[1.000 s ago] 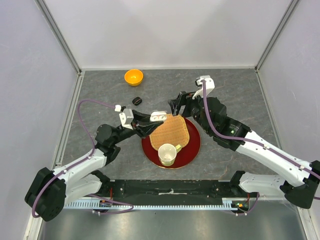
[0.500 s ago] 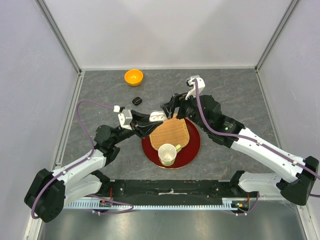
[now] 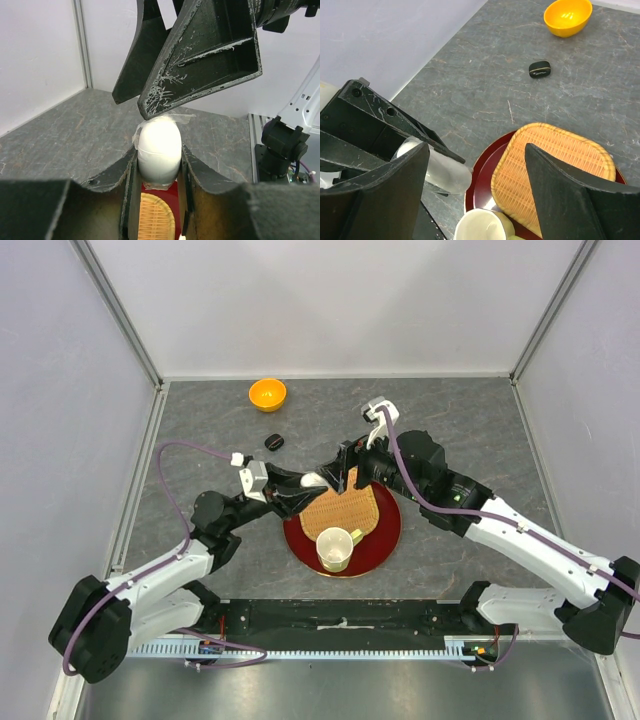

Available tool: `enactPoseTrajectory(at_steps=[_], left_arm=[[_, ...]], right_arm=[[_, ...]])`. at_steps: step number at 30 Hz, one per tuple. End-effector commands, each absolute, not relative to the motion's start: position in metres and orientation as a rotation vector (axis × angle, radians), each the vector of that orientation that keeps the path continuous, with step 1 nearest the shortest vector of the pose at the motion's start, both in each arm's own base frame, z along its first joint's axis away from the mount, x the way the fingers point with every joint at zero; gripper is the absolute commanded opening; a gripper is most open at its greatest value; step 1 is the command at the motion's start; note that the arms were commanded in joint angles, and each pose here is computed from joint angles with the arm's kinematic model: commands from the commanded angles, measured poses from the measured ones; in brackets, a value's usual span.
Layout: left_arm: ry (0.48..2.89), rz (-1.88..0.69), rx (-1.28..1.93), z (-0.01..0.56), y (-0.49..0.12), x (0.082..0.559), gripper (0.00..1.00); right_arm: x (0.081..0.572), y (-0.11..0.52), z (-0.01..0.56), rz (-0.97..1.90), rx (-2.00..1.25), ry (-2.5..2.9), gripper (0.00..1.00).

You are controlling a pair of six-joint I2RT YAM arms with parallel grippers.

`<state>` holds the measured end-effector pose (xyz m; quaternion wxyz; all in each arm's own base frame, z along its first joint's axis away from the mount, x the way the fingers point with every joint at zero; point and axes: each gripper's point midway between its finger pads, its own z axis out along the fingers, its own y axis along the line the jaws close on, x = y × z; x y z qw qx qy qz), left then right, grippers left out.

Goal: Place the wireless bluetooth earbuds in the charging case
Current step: Close the charging case, then place the charging case at the center of the board.

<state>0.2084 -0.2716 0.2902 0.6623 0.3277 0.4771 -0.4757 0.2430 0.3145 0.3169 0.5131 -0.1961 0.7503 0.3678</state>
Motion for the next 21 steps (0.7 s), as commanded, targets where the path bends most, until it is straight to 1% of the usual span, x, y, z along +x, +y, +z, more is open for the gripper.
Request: enactPoseTrajectory(at_steps=[1, 2, 3, 5, 7, 8, 10, 12, 14, 15, 18, 20, 21], left_arm=[[1.003, -1.058, 0.678, 0.315, -0.268, 0.214, 0.02], [1.009, -1.058, 0.671, 0.314, -0.267, 0.216, 0.02], [1.030, -1.049, 0.645, 0.313, -0.266, 0.221, 0.02], [1.117, -1.021, 0.612, 0.300, -0.264, 0.232, 0.02], [1.191, -0.943, 0.540, 0.293, -0.256, 0.249, 0.02], [1.290, -0.911, 0.518, 0.276, -0.252, 0.255, 0.02], [1.383, -0.829, 0.427, 0.270, -0.235, 0.275, 0.02], [1.473, -0.791, 0.374, 0.255, -0.217, 0.289, 0.02], [1.540, -0.833, 0.316, 0.243, -0.208, 0.295, 0.02], [1.577, -0.838, 0.230, 0.235, -0.191, 0.304, 0.02], [1.646, -0.870, 0.092, 0.212, -0.168, 0.316, 0.02], [1.688, -0.900, 0.063, 0.200, -0.163, 0.318, 0.02], [1.742, -0.901, 0.024, 0.184, -0.159, 0.323, 0.02]], right_arm=[[0.231, 0.308, 0.289, 0.838, -0.539, 1.901, 0.84], [0.233, 0.304, 0.292, 0.821, -0.519, 1.896, 0.84], [0.246, 0.292, 0.296, 0.746, -0.425, 1.887, 0.84], [0.253, 0.274, 0.311, 0.723, -0.269, 1.843, 0.87], [0.258, 0.252, 0.320, 0.673, -0.154, 1.795, 0.89], [0.259, 0.247, 0.324, 0.669, -0.125, 1.774, 0.89], [0.261, 0.230, 0.327, 0.633, -0.065, 1.749, 0.92], [0.262, 0.221, 0.328, 0.617, -0.038, 1.740, 0.93], [0.264, 0.213, 0.328, 0.610, -0.027, 1.735, 0.95], [0.264, 0.212, 0.327, 0.613, -0.028, 1.738, 0.95], [0.267, 0.210, 0.323, 0.615, -0.031, 1.747, 0.95], [0.269, 0.209, 0.320, 0.609, -0.032, 1.756, 0.95], [0.269, 0.208, 0.319, 0.605, -0.033, 1.758, 0.95]])
